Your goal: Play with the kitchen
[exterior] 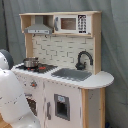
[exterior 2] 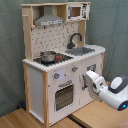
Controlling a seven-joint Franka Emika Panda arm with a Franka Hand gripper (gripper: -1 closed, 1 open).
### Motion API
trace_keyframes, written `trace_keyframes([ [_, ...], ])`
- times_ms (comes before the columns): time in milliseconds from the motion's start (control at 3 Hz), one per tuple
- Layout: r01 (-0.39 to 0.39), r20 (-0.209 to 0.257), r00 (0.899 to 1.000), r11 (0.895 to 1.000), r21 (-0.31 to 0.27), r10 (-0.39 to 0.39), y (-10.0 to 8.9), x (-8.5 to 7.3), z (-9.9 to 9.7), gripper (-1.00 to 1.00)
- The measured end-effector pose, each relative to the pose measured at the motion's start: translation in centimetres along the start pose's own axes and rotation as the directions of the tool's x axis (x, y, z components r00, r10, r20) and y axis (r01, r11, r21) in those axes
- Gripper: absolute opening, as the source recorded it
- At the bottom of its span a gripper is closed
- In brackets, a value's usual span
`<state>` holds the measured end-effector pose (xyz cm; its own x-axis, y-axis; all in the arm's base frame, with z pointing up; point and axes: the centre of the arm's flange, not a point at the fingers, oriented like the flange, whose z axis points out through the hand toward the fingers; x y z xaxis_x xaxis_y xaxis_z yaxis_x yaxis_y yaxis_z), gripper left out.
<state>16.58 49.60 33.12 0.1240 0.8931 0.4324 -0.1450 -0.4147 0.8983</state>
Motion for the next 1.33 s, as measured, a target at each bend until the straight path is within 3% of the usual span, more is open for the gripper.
trace_keyframes([
  [333, 0.059, 0.041, 0.998, 0.997, -0.042, -0.057, 0.8, 0.5, 4.0, 1.0],
  [667, 0.13, 0.034, 0.991, 0.989, -0.073, -0.128, 1.5, 1.4, 6.0, 1.0],
  [1000, 0.224, 0.006, 0.974, 0.968, -0.109, -0.225, 1.2, 1.8, 6.7, 1.0],
  [1333, 0.282, -0.05, 0.955, 0.949, -0.143, -0.291, -1.1, 1.7, 7.5, 1.0],
])
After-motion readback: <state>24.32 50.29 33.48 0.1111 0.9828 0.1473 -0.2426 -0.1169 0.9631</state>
